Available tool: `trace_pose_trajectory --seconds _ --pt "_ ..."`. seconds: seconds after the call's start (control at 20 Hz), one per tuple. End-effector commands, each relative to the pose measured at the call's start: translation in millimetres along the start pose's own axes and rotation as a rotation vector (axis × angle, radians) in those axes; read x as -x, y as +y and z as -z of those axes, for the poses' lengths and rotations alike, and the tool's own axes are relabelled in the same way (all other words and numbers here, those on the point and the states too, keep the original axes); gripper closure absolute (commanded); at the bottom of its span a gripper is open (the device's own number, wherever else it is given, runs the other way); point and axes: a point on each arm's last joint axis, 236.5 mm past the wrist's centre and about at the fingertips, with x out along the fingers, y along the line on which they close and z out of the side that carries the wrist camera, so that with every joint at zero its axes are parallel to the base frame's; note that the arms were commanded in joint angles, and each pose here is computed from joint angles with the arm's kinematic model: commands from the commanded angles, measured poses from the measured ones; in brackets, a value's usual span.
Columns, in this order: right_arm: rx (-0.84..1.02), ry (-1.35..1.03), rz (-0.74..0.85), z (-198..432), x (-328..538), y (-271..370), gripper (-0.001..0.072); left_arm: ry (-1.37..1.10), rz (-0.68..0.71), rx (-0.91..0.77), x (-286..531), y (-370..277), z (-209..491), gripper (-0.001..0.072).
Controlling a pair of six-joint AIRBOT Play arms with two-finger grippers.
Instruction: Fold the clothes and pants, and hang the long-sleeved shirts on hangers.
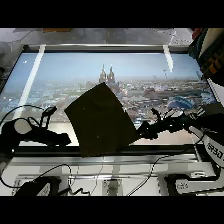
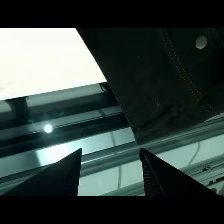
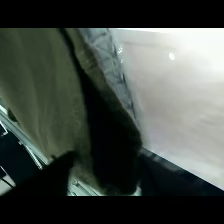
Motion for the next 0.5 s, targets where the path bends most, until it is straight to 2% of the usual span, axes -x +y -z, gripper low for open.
trace_pose_trajectory --seconds 0.0,0.05,0.1,0.45 --pt "0.011 -0.001 0.051 0 -10 -4 0.0508 0.003 0.098 0.068 -22 -14 10 0.0272" --pt "0.016 -0.015 0.055 -3 -13 -3 0.0622 0.001 0.121 0.088 -28 -18 12 0.0272" --pt "0.020 -0.022 0.056 -5 -15 -2 0.0676 0.002 0.139 0.107 -33 -20 14 0.0272" --pt "0.019 -0.025 0.044 -5 -17 3 0.0692 0.040 0.142 0.176 -68 -9 42 0.0271"
